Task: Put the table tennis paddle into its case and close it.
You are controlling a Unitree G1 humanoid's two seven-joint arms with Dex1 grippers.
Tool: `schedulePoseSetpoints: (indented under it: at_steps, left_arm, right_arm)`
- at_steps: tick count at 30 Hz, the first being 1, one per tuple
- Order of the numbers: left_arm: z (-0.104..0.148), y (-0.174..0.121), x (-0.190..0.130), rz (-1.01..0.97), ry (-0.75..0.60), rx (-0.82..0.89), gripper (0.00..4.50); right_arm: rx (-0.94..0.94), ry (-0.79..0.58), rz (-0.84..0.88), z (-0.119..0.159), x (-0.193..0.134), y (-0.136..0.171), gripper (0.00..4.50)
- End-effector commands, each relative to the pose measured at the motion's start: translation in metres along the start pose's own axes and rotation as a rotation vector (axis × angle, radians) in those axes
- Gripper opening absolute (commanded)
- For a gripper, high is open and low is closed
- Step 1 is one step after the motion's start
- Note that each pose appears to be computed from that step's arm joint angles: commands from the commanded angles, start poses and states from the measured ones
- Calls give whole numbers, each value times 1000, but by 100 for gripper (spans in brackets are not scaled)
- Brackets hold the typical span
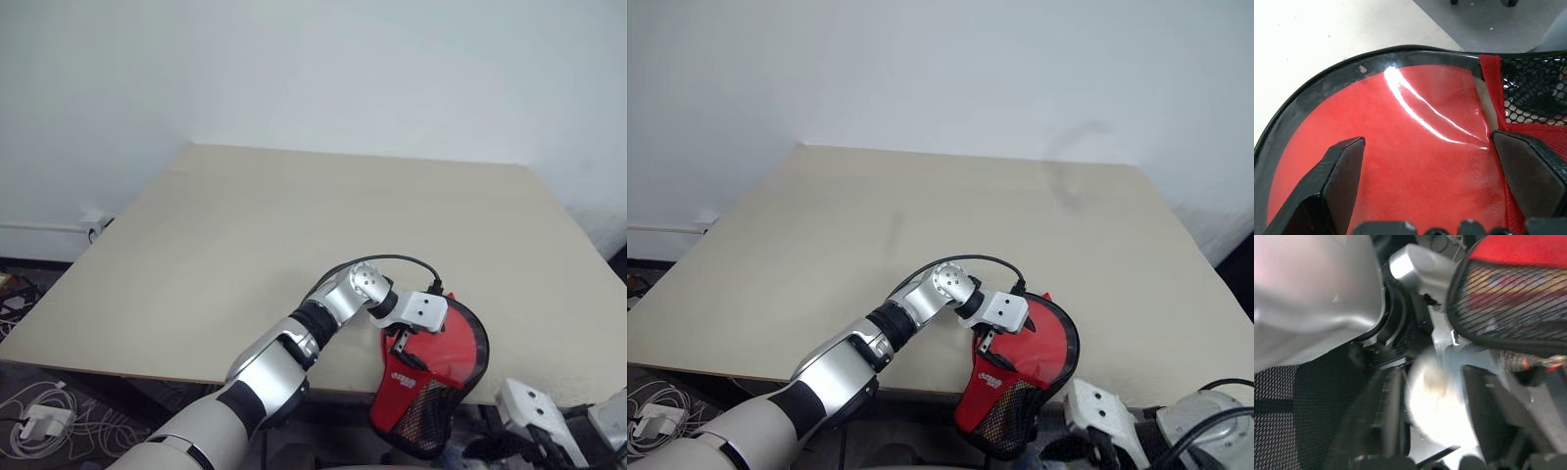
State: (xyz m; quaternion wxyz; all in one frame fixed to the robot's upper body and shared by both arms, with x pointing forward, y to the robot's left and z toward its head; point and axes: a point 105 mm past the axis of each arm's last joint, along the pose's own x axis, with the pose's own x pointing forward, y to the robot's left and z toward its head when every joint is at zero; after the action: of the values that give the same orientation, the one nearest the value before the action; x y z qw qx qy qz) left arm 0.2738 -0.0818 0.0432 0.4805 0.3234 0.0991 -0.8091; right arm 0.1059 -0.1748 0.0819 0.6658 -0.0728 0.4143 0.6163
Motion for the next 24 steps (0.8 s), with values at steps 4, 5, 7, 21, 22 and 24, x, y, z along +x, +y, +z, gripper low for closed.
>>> schedulePoseSetpoints:
  at_steps: [4, 5, 7, 21, 22, 24]
  left_arm:
    - [-61, -29, -13, -88, 185, -164, 450]
    - [-61, -27, -17, -77, 172, -172, 450]
    - [-57, -23, -25, -51, 134, -187, 450]
    - [-42, -26, -137, 166, -50, -291, 450]
    - [-46, -32, -143, 178, -36, -302, 450]
    - [-57, -50, -155, 198, -7, -341, 450]
  right_arm:
    - [-34, -185, -136, 35, -26, -28, 309]
    - [-40, -230, -194, 42, -31, -38, 309]
    - [-27, -340, -314, 55, -43, -61, 309]
    - [82, -723, -847, 100, -64, -170, 309]
    - [82, -722, -844, 101, -61, -171, 309]
    - [84, -714, -837, 101, -56, -173, 309]
